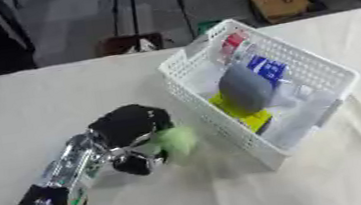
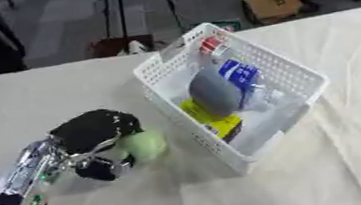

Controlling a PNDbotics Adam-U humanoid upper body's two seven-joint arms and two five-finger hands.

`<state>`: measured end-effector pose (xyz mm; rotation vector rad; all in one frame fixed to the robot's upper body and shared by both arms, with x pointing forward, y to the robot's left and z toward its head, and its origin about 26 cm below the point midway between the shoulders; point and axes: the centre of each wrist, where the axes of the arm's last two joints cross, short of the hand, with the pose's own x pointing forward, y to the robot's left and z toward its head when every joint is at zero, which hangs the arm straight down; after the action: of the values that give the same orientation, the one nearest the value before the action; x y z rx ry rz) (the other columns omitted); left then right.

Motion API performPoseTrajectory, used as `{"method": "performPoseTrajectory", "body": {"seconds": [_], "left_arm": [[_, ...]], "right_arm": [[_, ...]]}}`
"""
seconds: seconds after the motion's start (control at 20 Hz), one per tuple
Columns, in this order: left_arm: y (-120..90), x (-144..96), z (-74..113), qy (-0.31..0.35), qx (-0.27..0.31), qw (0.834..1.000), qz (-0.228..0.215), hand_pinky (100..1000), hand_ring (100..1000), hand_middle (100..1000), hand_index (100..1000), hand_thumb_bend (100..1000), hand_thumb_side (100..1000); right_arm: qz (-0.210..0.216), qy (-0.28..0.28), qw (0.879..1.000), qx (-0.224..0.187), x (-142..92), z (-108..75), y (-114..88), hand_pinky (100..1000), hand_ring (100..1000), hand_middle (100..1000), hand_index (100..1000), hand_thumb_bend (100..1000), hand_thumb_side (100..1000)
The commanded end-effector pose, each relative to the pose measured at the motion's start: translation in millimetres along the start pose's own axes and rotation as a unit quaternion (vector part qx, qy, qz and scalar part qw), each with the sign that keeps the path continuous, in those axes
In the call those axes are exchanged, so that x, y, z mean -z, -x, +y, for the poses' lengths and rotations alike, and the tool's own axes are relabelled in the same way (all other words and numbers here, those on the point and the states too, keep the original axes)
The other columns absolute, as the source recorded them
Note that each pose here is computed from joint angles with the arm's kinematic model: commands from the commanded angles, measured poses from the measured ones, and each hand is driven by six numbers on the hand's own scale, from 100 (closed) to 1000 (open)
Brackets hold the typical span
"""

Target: Pick up objects on the table and place them in the box.

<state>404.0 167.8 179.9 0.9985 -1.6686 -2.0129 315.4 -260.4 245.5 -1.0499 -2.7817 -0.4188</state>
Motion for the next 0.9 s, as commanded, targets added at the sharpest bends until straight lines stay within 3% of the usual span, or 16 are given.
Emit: {"method": "performPoseTrajectory", "body": {"seconds": [0.05, 0.65, 0.9], "left_arm": [[5.7, -6.8, 19.7, -0.021, 0.023, 0.999, 0.011, 720, 780, 780, 495, 100, 368], [-0.5, -30.3, 50.1, -0.063, 0.044, 0.997, 0.021, 722, 775, 782, 486, 100, 358], [-6.9, -44.0, 72.3, -0.104, 0.049, 0.993, 0.026, 722, 763, 776, 475, 100, 346]], "right_arm": [[-0.015, 0.009, 1.000, 0.002, 7.5, -0.8, -3.8, 770, 702, 616, 776, 100, 885], [-0.018, 0.012, 1.000, -0.002, 7.5, -1.2, -3.5, 770, 702, 617, 777, 100, 877], [-0.018, 0.013, 1.000, -0.004, 7.4, -1.6, -3.3, 771, 702, 617, 777, 100, 875]]}}
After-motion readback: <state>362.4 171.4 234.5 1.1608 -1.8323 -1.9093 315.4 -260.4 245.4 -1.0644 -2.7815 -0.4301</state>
